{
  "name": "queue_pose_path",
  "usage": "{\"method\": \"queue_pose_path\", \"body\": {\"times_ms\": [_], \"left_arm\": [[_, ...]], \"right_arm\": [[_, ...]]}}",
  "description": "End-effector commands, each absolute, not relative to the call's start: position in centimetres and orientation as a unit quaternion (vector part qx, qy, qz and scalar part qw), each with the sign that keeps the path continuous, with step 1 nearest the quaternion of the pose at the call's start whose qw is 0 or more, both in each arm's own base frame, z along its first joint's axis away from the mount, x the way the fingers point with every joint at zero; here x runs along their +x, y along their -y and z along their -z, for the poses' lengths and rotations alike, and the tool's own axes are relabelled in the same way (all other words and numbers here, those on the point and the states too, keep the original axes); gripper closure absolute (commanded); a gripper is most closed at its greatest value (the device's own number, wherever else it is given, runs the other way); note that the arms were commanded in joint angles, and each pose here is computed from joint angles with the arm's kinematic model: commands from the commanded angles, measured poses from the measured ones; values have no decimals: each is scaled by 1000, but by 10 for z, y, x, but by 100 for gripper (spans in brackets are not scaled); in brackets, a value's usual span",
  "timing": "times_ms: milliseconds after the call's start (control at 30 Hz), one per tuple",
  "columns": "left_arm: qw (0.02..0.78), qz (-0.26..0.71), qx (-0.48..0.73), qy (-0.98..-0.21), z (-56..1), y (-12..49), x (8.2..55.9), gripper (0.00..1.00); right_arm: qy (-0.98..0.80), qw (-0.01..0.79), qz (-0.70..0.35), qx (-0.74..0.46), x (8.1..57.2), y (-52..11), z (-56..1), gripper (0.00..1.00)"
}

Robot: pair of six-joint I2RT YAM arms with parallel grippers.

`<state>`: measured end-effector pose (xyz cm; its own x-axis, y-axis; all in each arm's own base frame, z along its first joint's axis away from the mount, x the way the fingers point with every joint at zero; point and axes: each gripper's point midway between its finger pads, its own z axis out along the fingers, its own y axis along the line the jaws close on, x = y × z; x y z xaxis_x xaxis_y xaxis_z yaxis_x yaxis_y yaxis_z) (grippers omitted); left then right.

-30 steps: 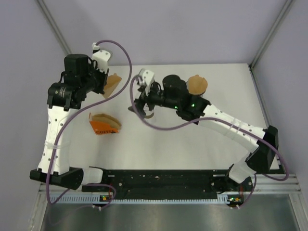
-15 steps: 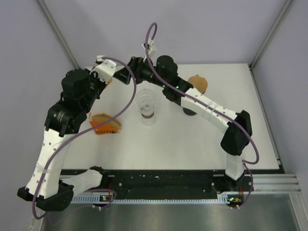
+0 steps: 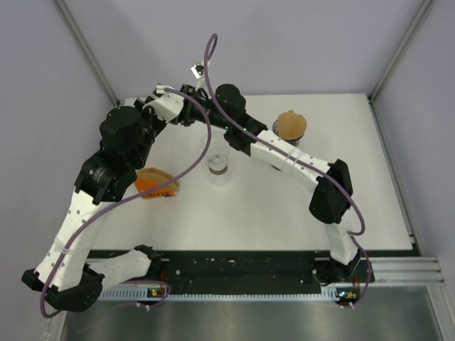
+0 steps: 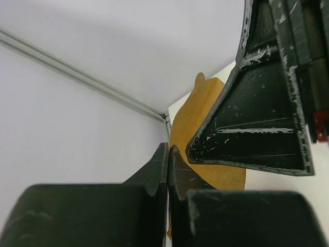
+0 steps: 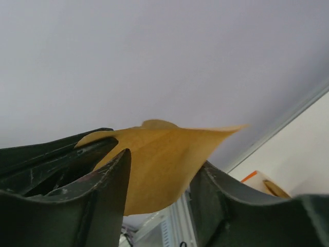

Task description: Place the coffee filter in the dripper

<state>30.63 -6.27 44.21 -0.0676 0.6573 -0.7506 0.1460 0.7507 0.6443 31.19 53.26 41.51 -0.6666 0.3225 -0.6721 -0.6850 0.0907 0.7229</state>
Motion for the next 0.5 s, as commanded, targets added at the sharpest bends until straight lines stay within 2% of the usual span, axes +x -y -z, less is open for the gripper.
{"method": "queue_pose_path", "body": {"times_ms": [0, 167, 467], "left_arm": [[671, -223, 235, -666, -483, 58, 306, 100], [701, -241, 197, -642, -510, 48, 304, 100], [712, -226, 185, -639, -522, 47, 298, 100]], "right_arm": [[-608, 365, -690, -144, 305, -541, -431, 58], [-634, 365, -673, -108, 329, -532, -409, 99], [-671, 439, -585, -121, 354, -508, -393, 100]]}}
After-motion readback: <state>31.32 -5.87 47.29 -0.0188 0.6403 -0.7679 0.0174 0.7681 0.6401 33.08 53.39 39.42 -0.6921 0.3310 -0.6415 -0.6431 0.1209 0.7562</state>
